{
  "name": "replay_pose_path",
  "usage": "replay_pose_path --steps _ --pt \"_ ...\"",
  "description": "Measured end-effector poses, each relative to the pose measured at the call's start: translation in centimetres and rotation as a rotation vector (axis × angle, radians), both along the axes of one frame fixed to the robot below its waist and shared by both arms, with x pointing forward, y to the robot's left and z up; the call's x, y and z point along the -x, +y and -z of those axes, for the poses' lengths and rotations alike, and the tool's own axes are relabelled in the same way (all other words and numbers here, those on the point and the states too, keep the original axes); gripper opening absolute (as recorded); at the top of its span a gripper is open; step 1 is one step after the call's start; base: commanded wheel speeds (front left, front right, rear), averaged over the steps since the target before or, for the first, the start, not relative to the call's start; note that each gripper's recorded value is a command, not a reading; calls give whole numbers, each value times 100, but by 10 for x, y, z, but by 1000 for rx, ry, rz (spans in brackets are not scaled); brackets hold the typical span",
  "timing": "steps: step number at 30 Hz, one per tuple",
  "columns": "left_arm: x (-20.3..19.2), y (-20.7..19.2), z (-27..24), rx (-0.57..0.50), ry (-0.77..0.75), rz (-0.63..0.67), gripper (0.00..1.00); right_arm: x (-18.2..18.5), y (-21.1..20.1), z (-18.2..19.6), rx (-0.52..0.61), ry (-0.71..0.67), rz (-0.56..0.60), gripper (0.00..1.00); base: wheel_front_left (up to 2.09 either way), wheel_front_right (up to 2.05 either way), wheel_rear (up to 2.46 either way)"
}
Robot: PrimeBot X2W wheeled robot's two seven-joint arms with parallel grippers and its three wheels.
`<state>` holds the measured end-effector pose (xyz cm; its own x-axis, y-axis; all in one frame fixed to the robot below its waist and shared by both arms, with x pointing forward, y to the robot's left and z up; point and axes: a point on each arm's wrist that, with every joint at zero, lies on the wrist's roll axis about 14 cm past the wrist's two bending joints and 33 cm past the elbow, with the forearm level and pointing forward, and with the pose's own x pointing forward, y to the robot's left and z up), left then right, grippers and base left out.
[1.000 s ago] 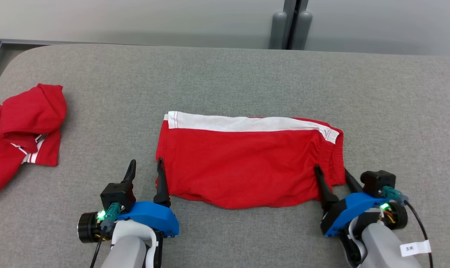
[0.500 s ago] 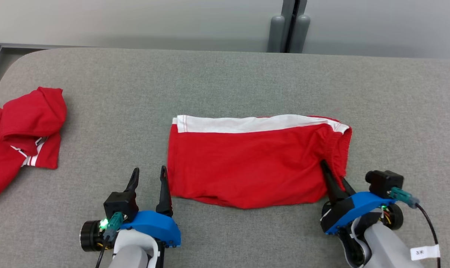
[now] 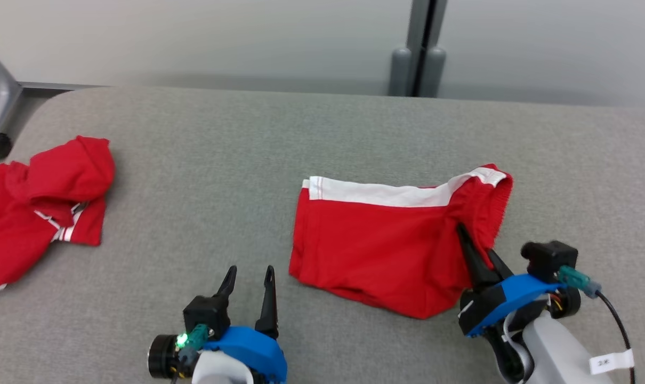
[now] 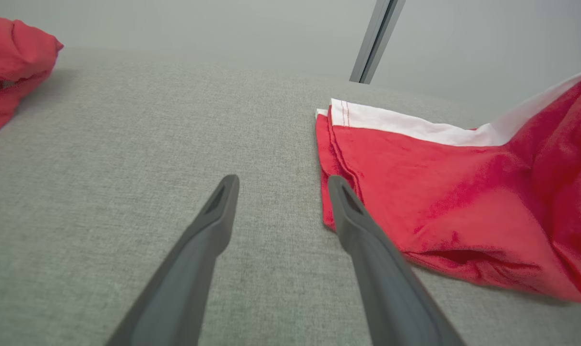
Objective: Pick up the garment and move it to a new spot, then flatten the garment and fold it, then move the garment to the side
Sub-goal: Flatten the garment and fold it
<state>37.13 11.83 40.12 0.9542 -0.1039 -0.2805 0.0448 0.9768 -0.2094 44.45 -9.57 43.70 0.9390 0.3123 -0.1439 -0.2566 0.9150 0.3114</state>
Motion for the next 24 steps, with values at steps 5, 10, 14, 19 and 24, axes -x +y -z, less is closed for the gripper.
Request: replay_pose_path --steps 5,10,14,19,24 --pt "17 12 -2 0 5 -42 100 -7 60 -10 8 -33 -160 0 0 0 0" --pt "35 38 -2 -15 11 -129 100 -6 110 -1 48 -14 -295 0 0 0 0" --pt "48 57 2 -20 33 -199 100 -2 144 7 41 4 -376 100 0 0 0" --pt "53 68 4 -20 42 -245 100 4 169 3 20 -11 -437 100 0 0 0" --pt "39 62 -6 -27 -1 -216 100 -5 149 -19 5 -79 -377 100 0 0 0"
